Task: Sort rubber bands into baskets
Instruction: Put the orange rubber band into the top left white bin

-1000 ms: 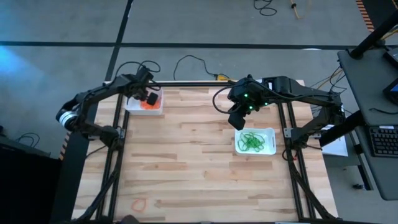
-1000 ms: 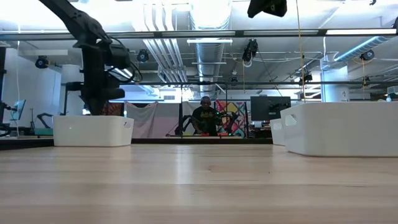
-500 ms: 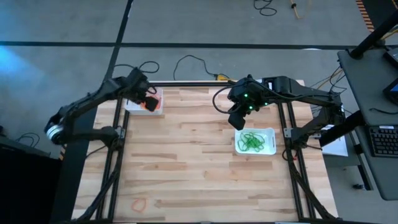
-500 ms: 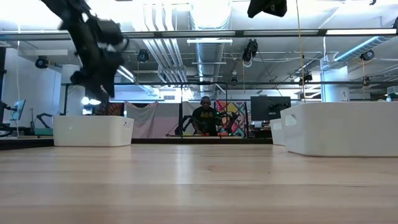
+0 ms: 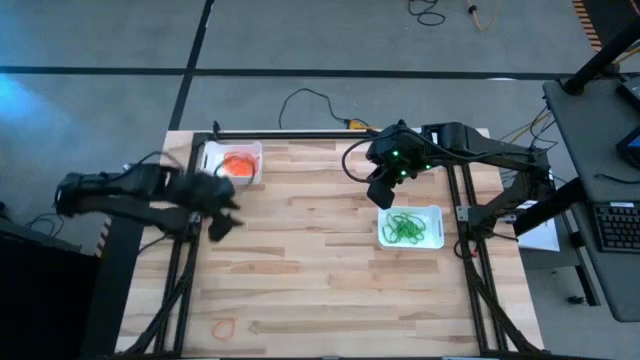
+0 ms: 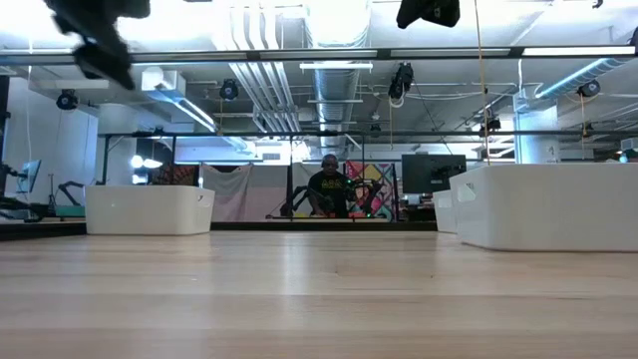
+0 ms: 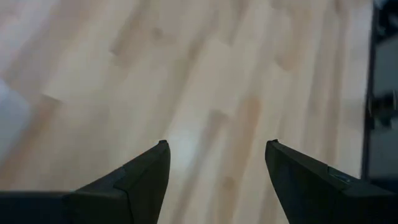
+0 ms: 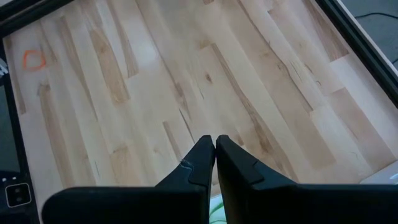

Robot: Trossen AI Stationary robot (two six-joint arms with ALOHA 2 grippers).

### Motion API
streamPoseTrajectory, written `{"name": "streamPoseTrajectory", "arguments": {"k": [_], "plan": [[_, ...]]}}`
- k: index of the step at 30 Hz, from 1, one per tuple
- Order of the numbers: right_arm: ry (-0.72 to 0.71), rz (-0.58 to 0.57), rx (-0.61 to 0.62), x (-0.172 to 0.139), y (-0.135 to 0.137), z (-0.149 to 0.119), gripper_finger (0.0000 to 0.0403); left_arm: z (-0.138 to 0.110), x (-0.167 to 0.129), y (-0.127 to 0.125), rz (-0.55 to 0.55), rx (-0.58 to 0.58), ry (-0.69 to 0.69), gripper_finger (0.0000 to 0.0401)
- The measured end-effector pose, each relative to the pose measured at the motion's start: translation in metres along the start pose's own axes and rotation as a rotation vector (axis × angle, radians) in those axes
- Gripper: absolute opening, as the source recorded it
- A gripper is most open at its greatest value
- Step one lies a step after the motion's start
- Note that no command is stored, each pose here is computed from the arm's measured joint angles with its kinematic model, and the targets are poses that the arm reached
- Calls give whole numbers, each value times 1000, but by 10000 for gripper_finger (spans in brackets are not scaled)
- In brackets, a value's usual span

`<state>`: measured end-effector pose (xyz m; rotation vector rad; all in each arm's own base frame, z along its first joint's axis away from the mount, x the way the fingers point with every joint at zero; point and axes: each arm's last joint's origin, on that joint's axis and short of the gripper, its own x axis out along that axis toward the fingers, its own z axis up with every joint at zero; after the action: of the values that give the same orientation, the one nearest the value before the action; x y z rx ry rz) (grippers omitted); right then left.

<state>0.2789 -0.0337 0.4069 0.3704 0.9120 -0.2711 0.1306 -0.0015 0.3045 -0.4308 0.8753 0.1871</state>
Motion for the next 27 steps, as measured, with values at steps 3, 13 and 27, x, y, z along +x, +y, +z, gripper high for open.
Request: {"name": "streamPoseTrajectory", "arguments": {"k": [3,13,27], "plan": [[0,0,0,0,0,0,13,-21,4,-25,-28,57,63,247],[0,0,0,0,0,0,13,-137,37,-126,-128,222,208,246],[0,0,0,0,0,0,13,-210,99,-182,25,328,364,228]]}}
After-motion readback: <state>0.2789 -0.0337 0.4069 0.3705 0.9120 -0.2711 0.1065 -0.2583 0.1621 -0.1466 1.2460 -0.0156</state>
